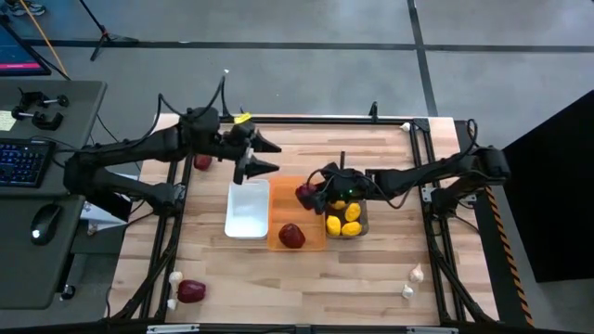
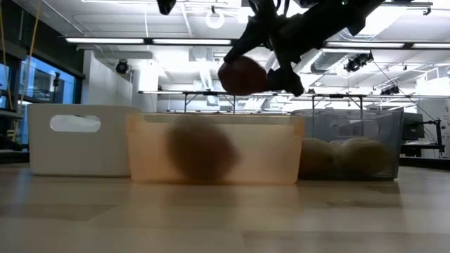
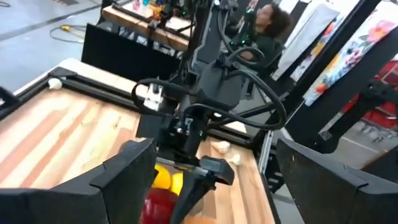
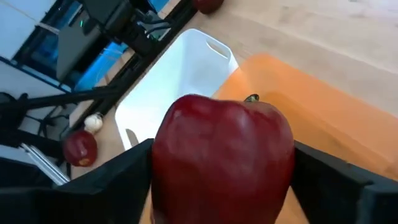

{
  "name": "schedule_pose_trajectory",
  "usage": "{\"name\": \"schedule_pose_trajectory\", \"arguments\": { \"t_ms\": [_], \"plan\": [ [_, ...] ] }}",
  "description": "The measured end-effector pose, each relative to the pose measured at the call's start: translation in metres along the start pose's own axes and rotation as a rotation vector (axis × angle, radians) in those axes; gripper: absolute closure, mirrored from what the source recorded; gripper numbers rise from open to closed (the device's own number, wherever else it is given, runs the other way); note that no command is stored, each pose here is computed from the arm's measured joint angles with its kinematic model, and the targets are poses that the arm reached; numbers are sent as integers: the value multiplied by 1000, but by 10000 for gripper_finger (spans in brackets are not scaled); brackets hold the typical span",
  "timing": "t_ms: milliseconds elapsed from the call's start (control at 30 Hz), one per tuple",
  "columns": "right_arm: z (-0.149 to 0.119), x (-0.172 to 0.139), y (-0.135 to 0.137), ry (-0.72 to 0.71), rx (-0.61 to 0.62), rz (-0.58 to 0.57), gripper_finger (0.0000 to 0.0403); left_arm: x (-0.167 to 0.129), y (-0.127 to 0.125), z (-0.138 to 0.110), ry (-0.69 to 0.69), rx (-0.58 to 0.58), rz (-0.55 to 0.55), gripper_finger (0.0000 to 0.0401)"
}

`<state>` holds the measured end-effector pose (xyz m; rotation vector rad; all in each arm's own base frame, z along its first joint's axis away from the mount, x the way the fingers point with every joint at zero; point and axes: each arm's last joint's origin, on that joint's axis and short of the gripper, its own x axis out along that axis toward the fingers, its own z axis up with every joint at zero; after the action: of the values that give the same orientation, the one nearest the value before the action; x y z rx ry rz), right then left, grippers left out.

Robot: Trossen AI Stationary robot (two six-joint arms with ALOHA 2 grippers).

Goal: Sort produce into baskets
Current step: Put the red apple into the orange bin

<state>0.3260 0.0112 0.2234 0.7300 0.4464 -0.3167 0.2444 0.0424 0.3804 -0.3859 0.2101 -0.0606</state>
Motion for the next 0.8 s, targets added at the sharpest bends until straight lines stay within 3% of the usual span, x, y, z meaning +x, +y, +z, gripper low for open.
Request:
{"name": "schedule_pose_trajectory", "arguments": {
  "t_ms": [133, 300, 433, 567, 667, 800],
  "plan": [
    [-2, 4, -3, 10, -78, -16, 12, -10, -5, -1, -9, -7, 95, 82],
    [16, -2, -8, -13, -110, 35, 45, -28, -7, 2, -82, -40, 252, 82],
    [40, -26, -7, -79, -226, 112, 52, -42, 4, -7, -80, -220, 512, 82],
    [58, -55, -9, -140, -311, 103, 52, -51, 36, -21, 168, -329, 777, 82],
    [67, -72, -14, -166, -338, 80, 52, -56, 70, -44, 444, -379, 1039, 82],
    [71, -82, -22, -151, -320, 37, 52, -57, 105, -80, 671, -489, 1228, 82]
  ]
}}
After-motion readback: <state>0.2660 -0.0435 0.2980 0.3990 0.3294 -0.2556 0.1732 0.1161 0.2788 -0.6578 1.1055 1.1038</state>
